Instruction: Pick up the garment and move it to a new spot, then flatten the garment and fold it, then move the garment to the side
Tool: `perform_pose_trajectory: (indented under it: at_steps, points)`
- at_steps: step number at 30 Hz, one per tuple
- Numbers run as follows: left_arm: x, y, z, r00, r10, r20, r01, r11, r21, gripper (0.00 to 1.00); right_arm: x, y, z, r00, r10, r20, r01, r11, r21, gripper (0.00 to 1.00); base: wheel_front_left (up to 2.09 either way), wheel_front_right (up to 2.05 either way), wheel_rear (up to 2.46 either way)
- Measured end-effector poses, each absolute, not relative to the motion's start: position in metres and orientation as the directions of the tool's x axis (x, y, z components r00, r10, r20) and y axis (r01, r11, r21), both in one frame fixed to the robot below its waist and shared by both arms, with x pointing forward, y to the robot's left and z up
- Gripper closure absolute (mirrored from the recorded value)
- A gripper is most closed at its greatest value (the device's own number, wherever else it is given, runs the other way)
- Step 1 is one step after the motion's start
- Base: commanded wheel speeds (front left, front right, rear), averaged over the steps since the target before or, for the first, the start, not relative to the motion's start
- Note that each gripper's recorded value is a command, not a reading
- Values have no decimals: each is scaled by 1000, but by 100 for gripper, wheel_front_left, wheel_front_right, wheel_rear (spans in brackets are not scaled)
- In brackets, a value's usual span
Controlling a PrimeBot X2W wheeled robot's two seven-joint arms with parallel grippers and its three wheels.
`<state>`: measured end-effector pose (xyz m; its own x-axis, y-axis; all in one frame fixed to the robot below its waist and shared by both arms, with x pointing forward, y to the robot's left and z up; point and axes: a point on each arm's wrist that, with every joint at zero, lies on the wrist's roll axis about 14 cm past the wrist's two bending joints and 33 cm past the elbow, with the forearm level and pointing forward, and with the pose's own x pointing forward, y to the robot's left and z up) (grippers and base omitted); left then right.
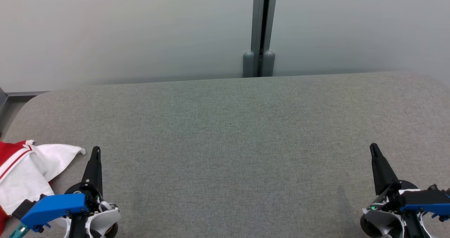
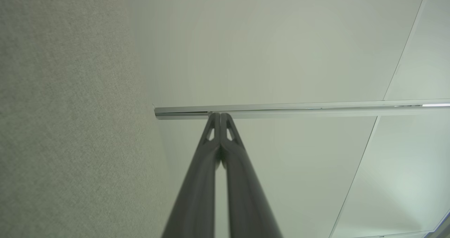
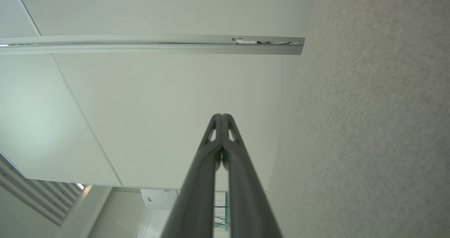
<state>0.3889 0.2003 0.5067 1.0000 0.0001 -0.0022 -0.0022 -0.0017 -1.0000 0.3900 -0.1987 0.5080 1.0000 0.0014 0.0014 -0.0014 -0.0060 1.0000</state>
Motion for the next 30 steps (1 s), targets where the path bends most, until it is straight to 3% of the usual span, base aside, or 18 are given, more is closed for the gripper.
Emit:
perform_pose_trajectory:
  at_steps: [30]
  points:
    - [389,200,507,1000,0,-2,-2,-2,-1000,100,390,-199,508,1000,1,1,-1,-6,1000,100,0,0,0]
